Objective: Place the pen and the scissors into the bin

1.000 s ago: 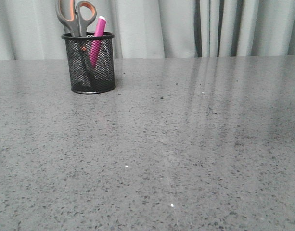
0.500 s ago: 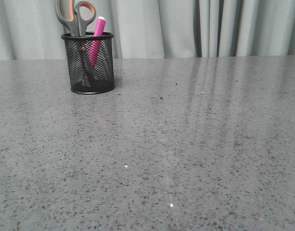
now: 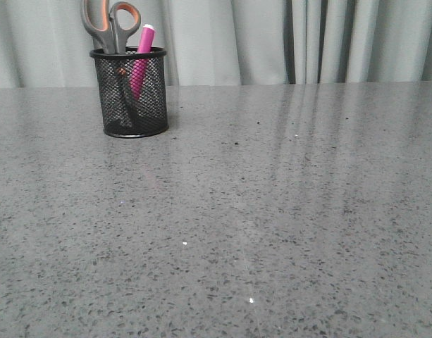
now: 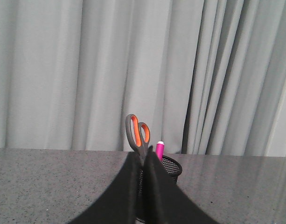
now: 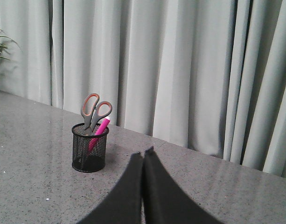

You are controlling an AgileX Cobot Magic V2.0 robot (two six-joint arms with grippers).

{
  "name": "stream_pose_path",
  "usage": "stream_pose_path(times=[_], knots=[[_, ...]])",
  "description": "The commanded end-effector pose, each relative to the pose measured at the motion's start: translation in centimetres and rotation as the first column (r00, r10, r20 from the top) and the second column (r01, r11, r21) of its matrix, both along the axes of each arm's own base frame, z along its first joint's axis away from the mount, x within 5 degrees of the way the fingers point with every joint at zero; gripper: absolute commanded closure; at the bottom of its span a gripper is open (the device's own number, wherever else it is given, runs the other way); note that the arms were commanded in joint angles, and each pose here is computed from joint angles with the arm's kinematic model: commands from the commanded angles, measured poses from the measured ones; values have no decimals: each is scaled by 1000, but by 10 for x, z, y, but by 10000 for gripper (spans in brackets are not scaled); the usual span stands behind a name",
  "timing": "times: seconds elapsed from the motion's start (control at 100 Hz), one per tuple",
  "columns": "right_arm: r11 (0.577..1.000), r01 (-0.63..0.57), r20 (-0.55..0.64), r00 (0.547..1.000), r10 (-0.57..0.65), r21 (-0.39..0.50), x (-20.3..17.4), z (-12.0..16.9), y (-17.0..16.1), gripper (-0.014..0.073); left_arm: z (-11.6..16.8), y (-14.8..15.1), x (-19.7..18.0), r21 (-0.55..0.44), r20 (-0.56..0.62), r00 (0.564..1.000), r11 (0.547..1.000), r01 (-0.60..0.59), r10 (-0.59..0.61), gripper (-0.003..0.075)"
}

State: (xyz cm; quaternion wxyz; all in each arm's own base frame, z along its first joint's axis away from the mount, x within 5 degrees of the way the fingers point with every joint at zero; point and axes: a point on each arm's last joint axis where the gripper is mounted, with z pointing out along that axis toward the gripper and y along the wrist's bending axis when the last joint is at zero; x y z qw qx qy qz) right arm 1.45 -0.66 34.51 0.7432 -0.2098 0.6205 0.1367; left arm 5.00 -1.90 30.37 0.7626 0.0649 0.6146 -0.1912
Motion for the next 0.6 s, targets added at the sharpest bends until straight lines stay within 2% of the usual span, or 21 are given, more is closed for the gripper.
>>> stream_pose_path(times=[0.0, 0.14, 0.28, 0.3, 0.36, 0.37, 0.4, 0.44, 0.47, 0.52, 0.53, 0.54, 0.59], knots=[[1000, -9, 92, 996, 8, 14, -2, 13, 1, 664, 8, -3, -2, -38, 12, 998, 998, 55, -55, 739], [1000, -9, 92, 996, 8, 14, -2, 13, 1, 664, 8, -3, -2, -30, 13, 999, 998, 53, -53, 739], [1000, -9, 92, 996, 8, 14, -2, 13, 1, 664, 4, -2, 0, 187, 76, 997, 982, -39, 26, 739], [1000, -9, 92, 996, 8, 14, -2, 13, 1, 664, 3, -2, 0, 254, 99, 994, 965, -61, 37, 739], [1000, -9, 92, 996, 8, 14, -2, 13, 1, 664, 0, -5, 0, 357, 126, 992, 932, -68, 24, 739], [1000, -9, 92, 996, 8, 14, -2, 13, 1, 664, -1, -7, -1, 414, 137, 991, 908, -64, 8, 739], [1000, -9, 92, 996, 8, 14, -2, 13, 1, 664, -4, -9, -1, 464, 136, 991, 884, -56, -8, 739], [1000, -9, 92, 996, 8, 14, -2, 13, 1, 664, -13, -12, -1, 563, 97, 995, 826, -28, -33, 739], [1000, -9, 92, 996, 8, 14, -2, 13, 1, 664, -17, -11, 0, 564, 62, 998, 826, -18, -20, 739], [1000, -9, 92, 996, 8, 14, -2, 13, 1, 664, -27, -6, 4, 511, -36, 998, 860, -19, 44, 739], [1000, -9, 92, 996, 8, 14, -2, 13, 1, 664, -29, -6, 5, 467, -66, 996, 884, -16, 54, 739], [1000, -9, 92, 996, 8, 14, -2, 13, 1, 664, -30, -5, 5, 496, -60, 996, 868, -27, 65, 739], [1000, -9, 92, 996, 8, 14, -2, 13, 1, 664, -41, 0, 9, 435, -130, 984, 899, -56, 124, 739]])
